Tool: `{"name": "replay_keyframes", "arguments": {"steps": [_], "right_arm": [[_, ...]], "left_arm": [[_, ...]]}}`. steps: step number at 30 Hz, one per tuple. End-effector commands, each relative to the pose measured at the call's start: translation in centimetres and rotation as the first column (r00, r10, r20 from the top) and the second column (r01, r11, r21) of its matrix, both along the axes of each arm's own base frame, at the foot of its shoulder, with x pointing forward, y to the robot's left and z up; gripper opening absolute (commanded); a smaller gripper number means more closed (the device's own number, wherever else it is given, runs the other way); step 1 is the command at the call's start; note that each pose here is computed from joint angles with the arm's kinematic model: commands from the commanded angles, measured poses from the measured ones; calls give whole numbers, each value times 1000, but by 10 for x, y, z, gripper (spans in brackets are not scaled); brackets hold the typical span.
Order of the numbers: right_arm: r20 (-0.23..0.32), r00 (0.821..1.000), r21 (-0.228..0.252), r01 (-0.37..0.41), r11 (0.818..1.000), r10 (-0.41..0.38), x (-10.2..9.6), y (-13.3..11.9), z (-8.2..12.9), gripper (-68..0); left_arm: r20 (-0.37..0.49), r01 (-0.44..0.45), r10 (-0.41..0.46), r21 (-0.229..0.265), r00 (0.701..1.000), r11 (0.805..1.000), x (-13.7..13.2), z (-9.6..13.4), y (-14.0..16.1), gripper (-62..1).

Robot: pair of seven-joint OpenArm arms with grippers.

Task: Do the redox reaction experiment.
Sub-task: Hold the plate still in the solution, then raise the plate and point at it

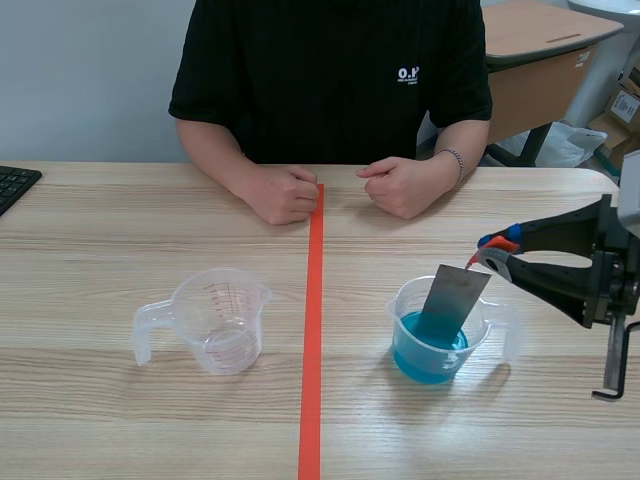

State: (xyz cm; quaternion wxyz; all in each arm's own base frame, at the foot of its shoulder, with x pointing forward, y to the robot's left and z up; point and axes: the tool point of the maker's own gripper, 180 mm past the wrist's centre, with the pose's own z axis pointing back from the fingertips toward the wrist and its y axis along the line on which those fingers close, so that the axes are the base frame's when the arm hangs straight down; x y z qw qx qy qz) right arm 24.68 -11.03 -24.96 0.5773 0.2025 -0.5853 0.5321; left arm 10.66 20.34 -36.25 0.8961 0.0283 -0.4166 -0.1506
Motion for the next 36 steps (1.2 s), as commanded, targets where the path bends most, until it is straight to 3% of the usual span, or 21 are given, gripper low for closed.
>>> {"name": "replay_keyframes", "arguments": {"steps": [1, 10, 23, 36], "right_arm": [[41, 999, 0, -8, 1000, 8, 3, -3, 16, -660], [80, 997, -6, -20, 1000, 20, -6, -1, 32, -660], [146, 989, 11, 9, 1000, -11, 0, 3, 65, -660], [136, 991, 27, 6, 1000, -9, -8, 14, 78, -660]], "left_arm": [[22, 7, -7, -9, 1000, 1000, 5, 6, -3, -568], [22, 7, -7, -9, 1000, 1000, 5, 6, -3, -568], [21, 7, -7, -9, 1000, 1000, 5, 6, -3, -568], [22, 7, -7, -9, 1000, 1000, 5, 6, -3, -568]]}}
